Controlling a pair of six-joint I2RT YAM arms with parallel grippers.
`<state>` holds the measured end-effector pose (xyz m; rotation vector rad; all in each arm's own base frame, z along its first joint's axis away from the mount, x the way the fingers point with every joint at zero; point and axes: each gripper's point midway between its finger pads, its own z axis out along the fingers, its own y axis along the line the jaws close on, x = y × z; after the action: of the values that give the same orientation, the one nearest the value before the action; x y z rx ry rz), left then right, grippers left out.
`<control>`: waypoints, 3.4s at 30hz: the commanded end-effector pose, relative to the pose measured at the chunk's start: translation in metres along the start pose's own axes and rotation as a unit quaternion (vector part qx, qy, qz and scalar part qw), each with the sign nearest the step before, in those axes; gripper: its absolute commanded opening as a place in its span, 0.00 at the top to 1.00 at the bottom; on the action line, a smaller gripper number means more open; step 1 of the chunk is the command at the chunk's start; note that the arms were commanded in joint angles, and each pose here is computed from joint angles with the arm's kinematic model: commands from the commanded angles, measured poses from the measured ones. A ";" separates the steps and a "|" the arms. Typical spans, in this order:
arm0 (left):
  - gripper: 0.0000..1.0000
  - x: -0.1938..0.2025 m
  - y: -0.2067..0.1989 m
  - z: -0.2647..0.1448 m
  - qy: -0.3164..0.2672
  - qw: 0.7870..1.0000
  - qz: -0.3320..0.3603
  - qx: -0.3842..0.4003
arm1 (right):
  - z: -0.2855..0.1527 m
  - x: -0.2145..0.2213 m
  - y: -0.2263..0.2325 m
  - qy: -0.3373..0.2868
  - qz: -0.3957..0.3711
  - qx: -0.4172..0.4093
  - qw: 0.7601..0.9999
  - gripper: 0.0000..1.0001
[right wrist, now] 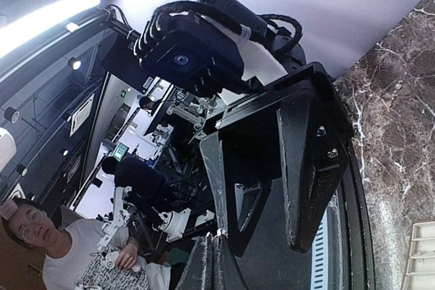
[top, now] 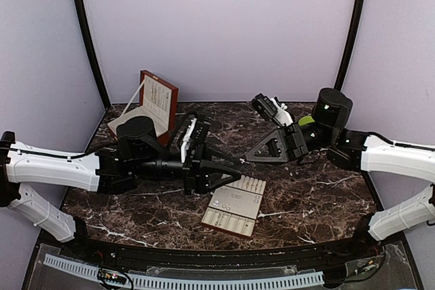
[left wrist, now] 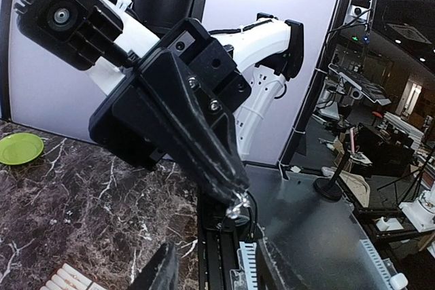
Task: Organize the mixed jewelry
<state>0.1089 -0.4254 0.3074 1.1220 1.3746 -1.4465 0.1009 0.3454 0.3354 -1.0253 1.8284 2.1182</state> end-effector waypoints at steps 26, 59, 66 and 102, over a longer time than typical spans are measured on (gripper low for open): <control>0.75 -0.032 -0.029 0.001 -0.033 0.997 0.014 0.070 | 0.008 0.004 0.009 0.022 -0.003 -0.026 0.999 1.00; 1.00 -0.028 -0.027 0.000 -0.046 0.996 -0.038 0.074 | 0.008 0.000 -0.006 -0.008 0.011 -0.017 1.000 0.67; 1.00 -0.017 -0.006 -0.003 -0.044 0.994 -0.096 0.015 | -0.011 -0.017 -0.014 -0.066 0.011 0.007 0.998 0.40; 1.00 0.161 0.130 -0.051 0.216 0.889 -0.403 -0.037 | -0.127 0.005 -0.131 -0.230 0.109 0.386 0.887 0.24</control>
<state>0.1973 -0.3817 0.1159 0.7699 2.4094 -1.6452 0.2125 0.2643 0.2262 -0.1542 2.2690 1.3256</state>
